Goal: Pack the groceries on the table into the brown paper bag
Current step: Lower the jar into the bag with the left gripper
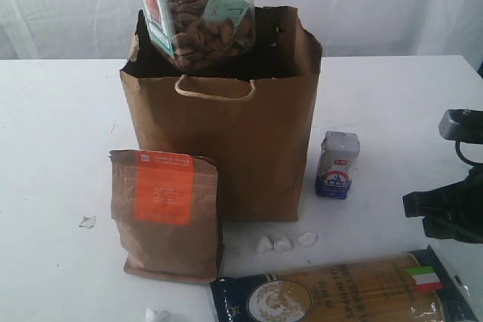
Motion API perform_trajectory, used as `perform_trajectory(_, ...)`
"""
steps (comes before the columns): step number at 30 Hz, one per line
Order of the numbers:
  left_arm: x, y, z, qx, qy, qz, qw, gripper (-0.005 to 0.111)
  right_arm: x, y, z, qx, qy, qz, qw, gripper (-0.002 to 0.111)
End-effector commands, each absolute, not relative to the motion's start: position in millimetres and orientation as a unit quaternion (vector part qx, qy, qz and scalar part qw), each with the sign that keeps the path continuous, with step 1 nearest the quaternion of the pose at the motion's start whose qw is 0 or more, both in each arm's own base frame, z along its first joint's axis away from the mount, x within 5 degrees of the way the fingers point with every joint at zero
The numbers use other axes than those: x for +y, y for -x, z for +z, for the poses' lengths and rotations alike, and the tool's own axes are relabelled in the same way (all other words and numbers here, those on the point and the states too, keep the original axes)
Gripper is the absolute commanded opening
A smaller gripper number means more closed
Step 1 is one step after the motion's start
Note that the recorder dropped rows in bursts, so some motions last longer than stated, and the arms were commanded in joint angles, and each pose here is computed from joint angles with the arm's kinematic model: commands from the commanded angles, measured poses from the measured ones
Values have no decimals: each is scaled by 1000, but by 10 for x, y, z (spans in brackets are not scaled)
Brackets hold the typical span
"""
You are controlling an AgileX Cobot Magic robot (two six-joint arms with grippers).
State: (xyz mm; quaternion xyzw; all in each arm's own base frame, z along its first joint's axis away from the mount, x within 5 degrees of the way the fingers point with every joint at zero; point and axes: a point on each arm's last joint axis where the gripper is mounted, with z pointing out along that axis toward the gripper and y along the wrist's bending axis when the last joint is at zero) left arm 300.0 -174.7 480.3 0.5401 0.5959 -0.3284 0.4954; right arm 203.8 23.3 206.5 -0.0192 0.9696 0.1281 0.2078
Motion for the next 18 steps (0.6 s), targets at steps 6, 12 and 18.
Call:
perform_trajectory(6,-1792,-3099,4720,584,-549,-341,491,0,218,-2026,2069,969,14,128,211,0)
perform_trajectory(12,-1794,-3087,4718,572,-562,-337,493,0,218,-2026,2069,969,14,128,211,0)
perform_trajectory(18,-1843,-3111,4572,548,-556,-375,499,0,218,-2026,2069,969,14,128,211,0)
